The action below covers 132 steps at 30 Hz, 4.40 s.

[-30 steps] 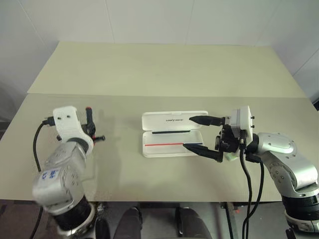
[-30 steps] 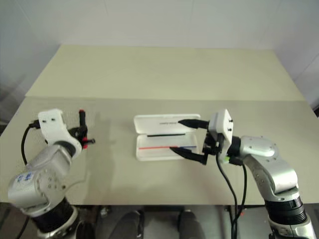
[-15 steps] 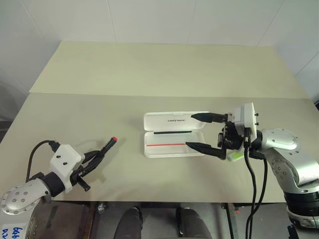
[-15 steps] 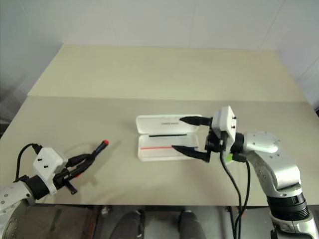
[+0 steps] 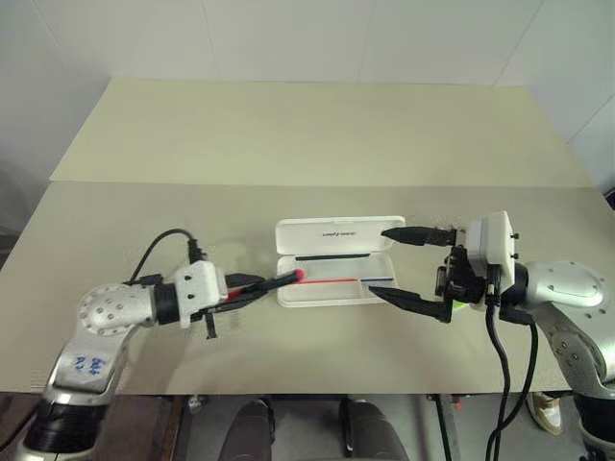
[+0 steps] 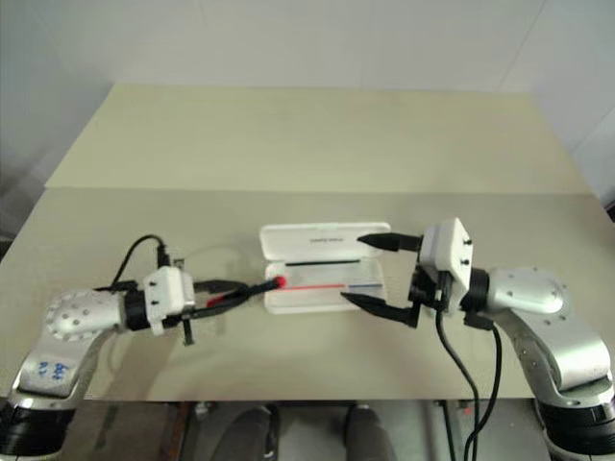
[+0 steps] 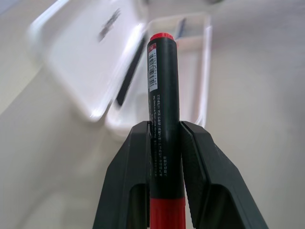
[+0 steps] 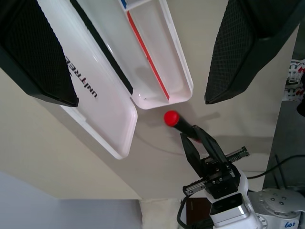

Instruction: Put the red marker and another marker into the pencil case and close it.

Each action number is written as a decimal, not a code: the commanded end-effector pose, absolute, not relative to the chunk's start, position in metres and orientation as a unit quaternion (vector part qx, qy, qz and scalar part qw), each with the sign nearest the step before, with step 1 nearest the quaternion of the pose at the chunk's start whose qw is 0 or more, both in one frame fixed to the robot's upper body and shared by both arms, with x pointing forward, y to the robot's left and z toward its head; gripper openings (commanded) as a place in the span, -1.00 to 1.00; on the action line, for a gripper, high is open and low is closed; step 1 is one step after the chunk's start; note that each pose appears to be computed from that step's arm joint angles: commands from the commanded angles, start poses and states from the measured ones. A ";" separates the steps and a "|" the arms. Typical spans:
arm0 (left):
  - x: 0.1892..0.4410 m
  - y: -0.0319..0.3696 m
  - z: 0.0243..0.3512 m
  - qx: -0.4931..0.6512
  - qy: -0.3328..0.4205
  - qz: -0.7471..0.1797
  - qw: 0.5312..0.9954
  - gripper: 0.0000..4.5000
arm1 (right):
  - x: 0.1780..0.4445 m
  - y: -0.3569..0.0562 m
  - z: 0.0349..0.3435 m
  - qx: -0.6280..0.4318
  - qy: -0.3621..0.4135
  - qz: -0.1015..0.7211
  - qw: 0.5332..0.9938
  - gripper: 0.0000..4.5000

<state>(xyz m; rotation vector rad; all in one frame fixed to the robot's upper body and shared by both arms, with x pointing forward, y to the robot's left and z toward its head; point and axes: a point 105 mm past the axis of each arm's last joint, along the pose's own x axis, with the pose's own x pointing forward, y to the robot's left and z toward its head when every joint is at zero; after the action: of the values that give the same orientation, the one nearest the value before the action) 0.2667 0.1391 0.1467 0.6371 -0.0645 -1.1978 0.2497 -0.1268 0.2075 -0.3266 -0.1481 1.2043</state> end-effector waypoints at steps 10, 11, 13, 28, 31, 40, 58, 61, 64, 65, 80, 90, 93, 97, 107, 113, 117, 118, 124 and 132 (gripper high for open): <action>0.319 0.095 0.174 0.305 -0.042 -0.571 0.761 -0.74 | 0.233 -0.135 0.215 -0.163 -0.076 0.530 0.829 1.00; 0.320 0.092 0.175 0.302 -0.041 -0.575 0.759 -0.74 | 0.233 -0.135 0.215 -0.162 -0.077 0.529 0.829 1.00; 0.323 0.085 0.178 0.302 -0.044 -0.578 0.757 -0.74 | 0.233 -0.134 0.216 -0.161 -0.078 0.528 0.830 1.00; 0.314 0.056 0.169 0.287 -0.031 -0.605 0.742 -0.74 | 0.235 -0.130 0.217 -0.154 -0.091 0.514 0.839 1.00; 0.320 0.053 0.165 0.296 -0.026 -0.598 0.744 -0.74 | 0.236 -0.128 0.217 -0.153 -0.094 0.513 0.839 1.00; 0.336 0.049 0.149 0.347 -0.030 -0.579 0.737 -0.74 | 0.237 -0.127 0.218 -0.151 -0.100 0.509 0.842 1.00; 0.342 0.033 0.143 0.363 -0.052 -0.586 0.723 0.48 | 0.238 -0.125 0.218 -0.145 -0.105 0.507 0.843 1.00; 0.340 0.032 0.144 0.360 -0.057 -0.588 0.722 0.77 | 0.238 -0.124 0.218 -0.144 -0.106 0.508 0.843 1.00; 0.338 0.032 0.145 0.357 -0.057 -0.591 0.721 0.77 | 0.238 -0.124 0.218 -0.144 -0.107 0.509 0.842 1.00; 0.336 0.032 0.145 0.353 -0.057 -0.594 0.721 0.77 | 0.238 -0.123 0.217 -0.143 -0.107 0.509 0.842 1.00; 0.311 0.033 0.157 0.310 -0.059 -0.622 0.717 0.77 | 0.243 -0.120 0.215 -0.134 -0.109 0.514 0.840 1.00; 0.289 0.049 0.172 0.275 -0.046 -0.643 0.713 0.99 | 0.248 -0.131 0.208 -0.124 -0.079 0.501 0.853 1.00; 0.283 0.054 0.173 0.267 -0.040 -0.644 0.716 0.99 | 0.248 -0.131 0.204 -0.112 -0.065 0.495 0.859 1.00; 0.278 0.056 0.176 0.251 -0.040 -0.640 0.725 0.99 | 0.254 -0.136 0.200 -0.078 -0.049 0.444 0.891 1.00; 0.268 0.054 0.192 0.221 -0.035 -0.658 0.719 0.99 | 0.275 -0.177 0.172 0.004 0.090 0.169 0.982 1.00; 0.274 0.049 0.199 0.222 -0.047 -0.663 0.714 0.99 | 0.271 -0.203 0.156 0.036 0.157 0.013 0.987 1.00; 0.274 0.048 0.197 0.219 -0.046 -0.668 0.710 0.99 | 0.268 -0.218 0.154 0.062 0.172 -0.081 0.980 1.00; 0.273 0.047 0.195 0.218 -0.045 -0.670 0.708 0.99 | 0.268 -0.219 0.155 0.069 0.170 -0.095 0.978 1.00; 0.267 0.047 0.189 0.212 -0.039 -0.681 0.700 0.99 | 0.266 -0.215 0.157 0.101 0.154 -0.173 0.967 1.00; 0.270 0.048 0.189 0.217 -0.033 -0.686 0.694 0.99 | 0.251 -0.209 0.141 0.126 0.179 -0.236 0.947 1.00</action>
<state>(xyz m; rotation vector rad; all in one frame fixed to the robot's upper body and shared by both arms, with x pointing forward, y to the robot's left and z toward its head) 0.2713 0.0498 0.1803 0.4683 -0.0330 -1.5161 0.2575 -0.2084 0.1339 0.2589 0.4028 -0.4464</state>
